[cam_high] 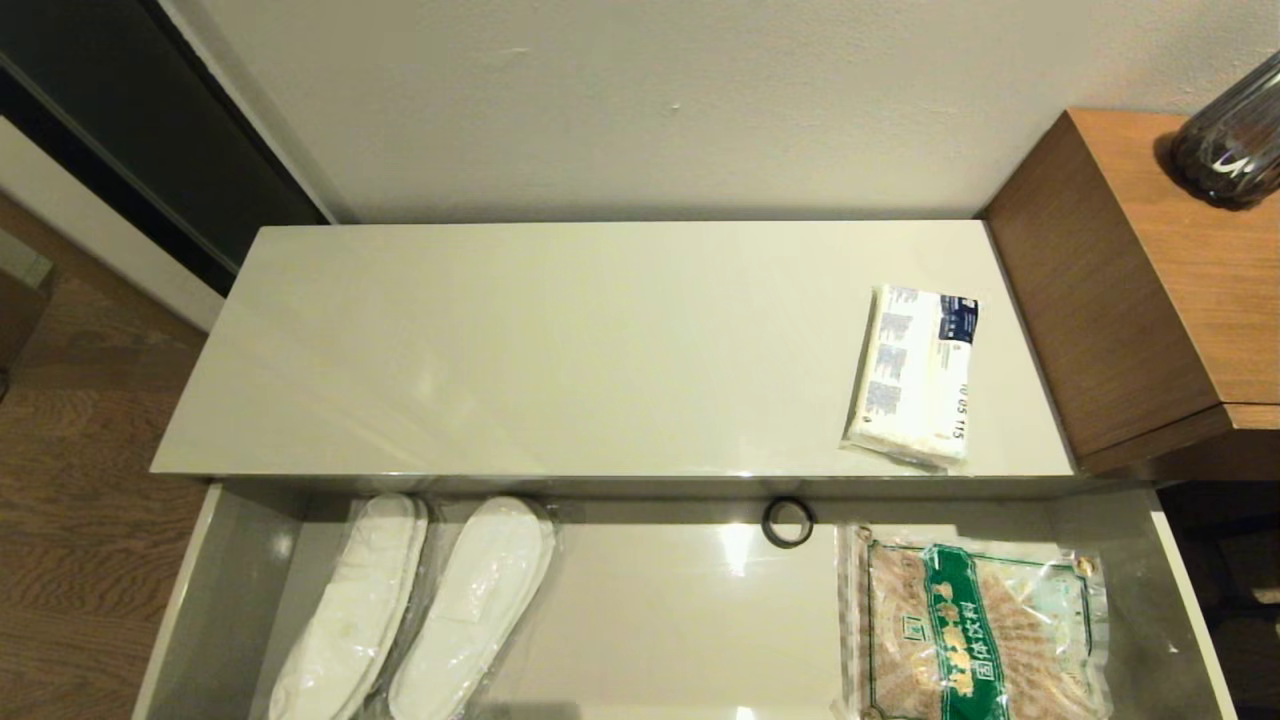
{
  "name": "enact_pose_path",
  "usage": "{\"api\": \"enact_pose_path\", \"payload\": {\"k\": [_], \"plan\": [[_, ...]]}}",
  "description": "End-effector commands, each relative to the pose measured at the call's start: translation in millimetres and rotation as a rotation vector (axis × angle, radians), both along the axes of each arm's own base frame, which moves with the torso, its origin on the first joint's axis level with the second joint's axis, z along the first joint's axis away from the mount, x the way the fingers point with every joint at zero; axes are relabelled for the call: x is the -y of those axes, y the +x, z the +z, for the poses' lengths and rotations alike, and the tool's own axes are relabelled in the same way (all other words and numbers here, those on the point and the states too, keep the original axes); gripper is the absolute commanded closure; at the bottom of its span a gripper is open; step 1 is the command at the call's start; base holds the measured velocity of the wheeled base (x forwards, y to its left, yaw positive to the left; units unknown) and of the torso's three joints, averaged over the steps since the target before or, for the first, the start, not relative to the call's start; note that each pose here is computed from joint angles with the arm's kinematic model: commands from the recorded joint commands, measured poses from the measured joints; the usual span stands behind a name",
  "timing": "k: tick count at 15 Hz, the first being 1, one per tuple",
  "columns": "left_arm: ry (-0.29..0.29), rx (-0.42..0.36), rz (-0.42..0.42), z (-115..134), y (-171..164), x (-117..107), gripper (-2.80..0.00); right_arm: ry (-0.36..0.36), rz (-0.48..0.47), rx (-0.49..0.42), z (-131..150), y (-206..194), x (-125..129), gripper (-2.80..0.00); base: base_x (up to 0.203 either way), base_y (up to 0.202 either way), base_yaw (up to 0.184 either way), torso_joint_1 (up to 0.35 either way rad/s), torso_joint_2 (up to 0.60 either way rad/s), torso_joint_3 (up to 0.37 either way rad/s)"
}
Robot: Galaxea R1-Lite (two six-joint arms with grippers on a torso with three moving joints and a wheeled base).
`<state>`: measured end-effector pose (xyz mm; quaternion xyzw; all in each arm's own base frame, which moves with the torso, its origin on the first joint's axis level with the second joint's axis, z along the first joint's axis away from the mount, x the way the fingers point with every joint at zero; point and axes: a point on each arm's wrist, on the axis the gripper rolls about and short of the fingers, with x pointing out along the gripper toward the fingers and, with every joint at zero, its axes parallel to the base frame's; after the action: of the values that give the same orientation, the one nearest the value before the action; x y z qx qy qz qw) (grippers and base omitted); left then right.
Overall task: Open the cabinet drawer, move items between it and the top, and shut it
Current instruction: Pick up the tissue on the table
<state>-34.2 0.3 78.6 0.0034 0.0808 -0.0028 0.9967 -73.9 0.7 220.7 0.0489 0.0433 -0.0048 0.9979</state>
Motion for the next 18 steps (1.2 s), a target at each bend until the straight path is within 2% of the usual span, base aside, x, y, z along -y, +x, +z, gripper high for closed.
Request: {"api": "enact_pose_path", "payload": {"k": [1,3,5,7,9,10,15,18], "plan": [[0.000,-0.001,-0.001,0,0,0,0.00,0.051,-0.004,-0.286,22,61,0,0.00,0.000,0.000,0.000,0.000,0.00,0.000],[0.000,-0.001,0.001,0,0,0,0.00,0.111,0.042,-0.496,25,113,-1,0.00,0.000,0.000,0.000,0.000,0.00,0.000],[0.000,-0.001,-0.001,0,0,0,0.00,0.192,0.081,-0.629,17,168,-3,0.00,0.000,0.000,0.000,0.000,0.00,0.000],[0.000,-0.001,0.002,0,0,0,0.00,0.258,0.097,-0.681,2,226,-7,0.00,0.000,0.000,0.000,0.000,0.00,0.000],[0.000,-0.001,0.001,0,0,0,0.00,0.297,0.100,-0.681,-16,274,-10,0.00,0.000,0.000,0.000,0.000,0.00,0.000],[0.000,-0.001,0.001,0,0,0,0.00,0.307,0.097,-0.667,-25,294,-12,-2.80,0.000,0.000,0.000,0.000,0.00,0.000],[0.000,-0.001,0.000,0,0,0,0.00,0.369,0.107,-0.559,-55,352,-23,-2.80,0.000,0.000,0.000,0.000,0.00,0.000],[0.000,-0.001,0.001,0,0,0,0.00,0.369,0.157,-0.492,-36,360,-38,-2.80,0.000,0.000,0.000,0.000,0.00,0.000]]}}
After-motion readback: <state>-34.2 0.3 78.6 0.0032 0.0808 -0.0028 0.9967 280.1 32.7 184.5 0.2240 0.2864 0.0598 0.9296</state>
